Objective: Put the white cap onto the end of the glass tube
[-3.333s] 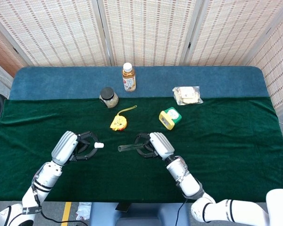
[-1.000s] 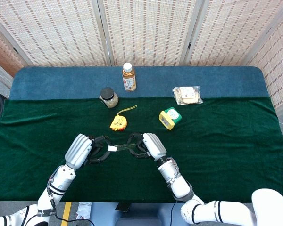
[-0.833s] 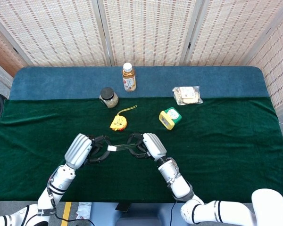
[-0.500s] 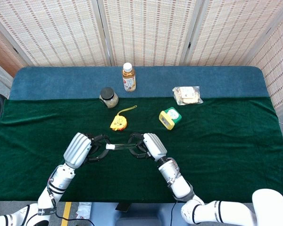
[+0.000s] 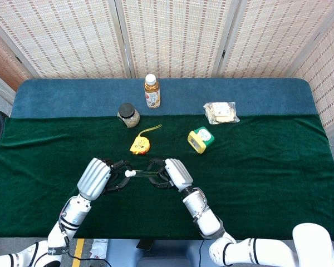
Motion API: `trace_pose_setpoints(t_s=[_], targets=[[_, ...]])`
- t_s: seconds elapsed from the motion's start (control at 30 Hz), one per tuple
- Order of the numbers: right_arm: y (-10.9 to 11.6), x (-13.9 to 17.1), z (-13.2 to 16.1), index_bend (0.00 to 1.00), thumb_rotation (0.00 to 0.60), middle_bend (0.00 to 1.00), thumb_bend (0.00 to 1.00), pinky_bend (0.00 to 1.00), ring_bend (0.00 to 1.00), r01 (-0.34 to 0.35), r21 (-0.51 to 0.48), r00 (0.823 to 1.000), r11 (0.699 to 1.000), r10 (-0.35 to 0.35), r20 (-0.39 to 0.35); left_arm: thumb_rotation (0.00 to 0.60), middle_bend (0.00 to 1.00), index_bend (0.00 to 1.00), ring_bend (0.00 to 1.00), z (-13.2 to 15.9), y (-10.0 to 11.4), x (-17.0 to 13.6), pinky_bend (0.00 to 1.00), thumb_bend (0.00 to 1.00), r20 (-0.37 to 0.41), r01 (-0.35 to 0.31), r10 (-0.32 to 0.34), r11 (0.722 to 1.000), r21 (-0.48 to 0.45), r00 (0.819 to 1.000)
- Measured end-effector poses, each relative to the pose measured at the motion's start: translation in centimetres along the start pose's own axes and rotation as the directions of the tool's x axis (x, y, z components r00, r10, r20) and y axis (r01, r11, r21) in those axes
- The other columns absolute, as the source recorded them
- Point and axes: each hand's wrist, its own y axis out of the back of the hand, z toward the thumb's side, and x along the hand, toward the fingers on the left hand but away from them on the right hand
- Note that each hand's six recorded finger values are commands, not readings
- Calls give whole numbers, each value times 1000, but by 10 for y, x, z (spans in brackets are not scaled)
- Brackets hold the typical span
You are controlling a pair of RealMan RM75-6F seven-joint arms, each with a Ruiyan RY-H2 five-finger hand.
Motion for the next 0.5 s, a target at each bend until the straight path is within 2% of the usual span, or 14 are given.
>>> trace_pose_setpoints(t_s=[0.17,0.27,0.37,0.4,0.43,0.47,0.5], targets=[[-1,-1,0,904,600,1000,706,1000,1000,-1,3,1000,1000,1,5,600,1000,576,877,-1,-1,0,804,543,-4,10,-10,1000,-1,1000],[-2,-1,-1,903,600,1000,705,1000,1000,0,7,1000,1000,0,9,600,1000,503,871,-2,-2,0,804,542,-9,21,-21,1000,1,1000],[-1,-1,-3,904,600,1000,706,1000,1000,0,18,1000,1000,-1,14,600,977,245,812,-4,-3,-1,801,532,-19,45,-45,999,6,999],[-1,0,-4,904,600,1000,706,1000,1000,0,25,1000,1000,-1,17,600,926,142,761,-5,-3,-2,795,510,-24,53,-53,999,6,998],[1,0,-6,904,600,1000,706,1000,1000,1,36,1000,999,-1,22,600,856,80,706,-5,-2,-2,782,484,-28,60,-60,998,6,998],[2,1,-8,904,600,1000,706,1000,1000,1,44,1000,999,-2,27,600,800,48,664,-7,-1,-3,766,464,-34,67,-67,998,4,997],[4,1,-9,903,600,1000,706,1000,1000,2,54,1000,999,-4,31,600,688,14,576,-8,0,-3,720,436,-39,71,-71,997,3,997]])
